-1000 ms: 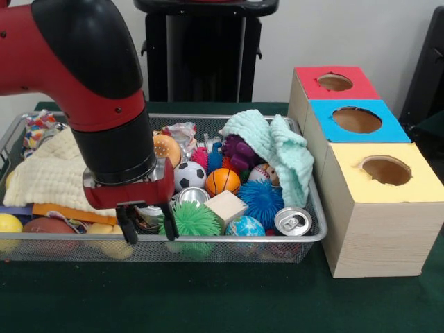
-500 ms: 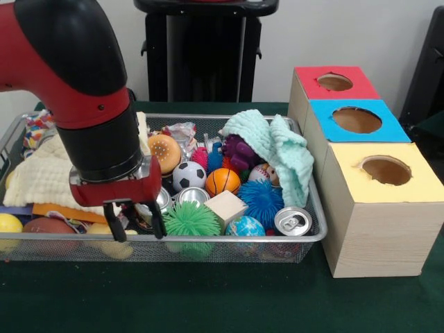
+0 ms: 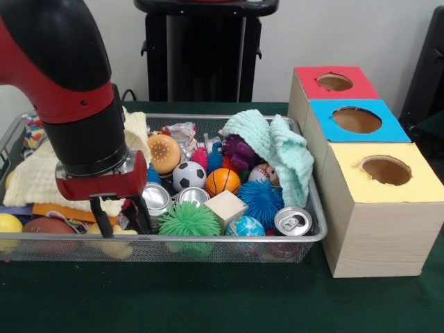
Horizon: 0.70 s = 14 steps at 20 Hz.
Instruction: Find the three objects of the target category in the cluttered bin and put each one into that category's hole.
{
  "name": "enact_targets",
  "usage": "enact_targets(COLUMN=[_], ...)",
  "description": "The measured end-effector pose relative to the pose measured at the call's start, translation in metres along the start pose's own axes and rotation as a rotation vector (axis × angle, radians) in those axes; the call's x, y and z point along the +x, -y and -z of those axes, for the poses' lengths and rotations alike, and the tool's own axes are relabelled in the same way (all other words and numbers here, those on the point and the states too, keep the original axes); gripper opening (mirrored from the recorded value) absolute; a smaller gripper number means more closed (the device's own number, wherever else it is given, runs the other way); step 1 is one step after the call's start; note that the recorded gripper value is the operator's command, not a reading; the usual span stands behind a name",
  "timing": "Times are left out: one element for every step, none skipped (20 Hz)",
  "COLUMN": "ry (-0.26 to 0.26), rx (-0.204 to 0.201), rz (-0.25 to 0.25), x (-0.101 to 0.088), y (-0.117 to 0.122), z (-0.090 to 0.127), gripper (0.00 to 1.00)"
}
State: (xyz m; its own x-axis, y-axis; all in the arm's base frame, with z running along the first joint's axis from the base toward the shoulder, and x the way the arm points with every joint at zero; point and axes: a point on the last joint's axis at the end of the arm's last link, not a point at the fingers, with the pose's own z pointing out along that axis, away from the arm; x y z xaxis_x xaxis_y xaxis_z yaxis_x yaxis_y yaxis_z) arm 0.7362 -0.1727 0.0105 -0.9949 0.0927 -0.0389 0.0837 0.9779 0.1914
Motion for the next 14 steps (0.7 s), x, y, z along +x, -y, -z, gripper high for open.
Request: enact_targets(ry=[0.000, 0.000, 0.000, 0.000, 0.000, -0.001, -0.001, -0.002, -0.002, -0.002, -0.002, -0.003, -0.004, -0.007], rx=[0.000, 0.002, 0.002, 0.004, 0.005, 0.009, 0.010, 0.013, 0.014, 0.019, 0.022, 0.027, 0.031, 0.037], rz=[-0.001, -0.006, -0.007, -0.008, -0.008, -0.010, -0.009, -0.009, -0.009, -0.006, -0.005, -0.001, 0.001, 0.007], x=[0.001, 0.002, 0.002, 0.003, 0.003, 0.005, 0.005, 0.006, 0.006, 0.007, 0.008, 0.008, 0.009, 0.011], y=[0.001, 0.006, 0.007, 0.009, 0.010, 0.014, 0.015, 0.017, 0.017, 0.019, 0.020, 0.021, 0.022, 0.023], z=[0.000, 0.001, 0.001, 0.001, 0.001, 0.001, 0.001, 0.001, 0.001, 0.000, 0.000, -0.001, -0.002, -0.005], gripper=[1.00, 1.00, 1.00, 1.00, 1.00, 1.00, 1.00, 1.00, 1.00, 1.00, 1.00, 1.00, 1.00, 1.00])
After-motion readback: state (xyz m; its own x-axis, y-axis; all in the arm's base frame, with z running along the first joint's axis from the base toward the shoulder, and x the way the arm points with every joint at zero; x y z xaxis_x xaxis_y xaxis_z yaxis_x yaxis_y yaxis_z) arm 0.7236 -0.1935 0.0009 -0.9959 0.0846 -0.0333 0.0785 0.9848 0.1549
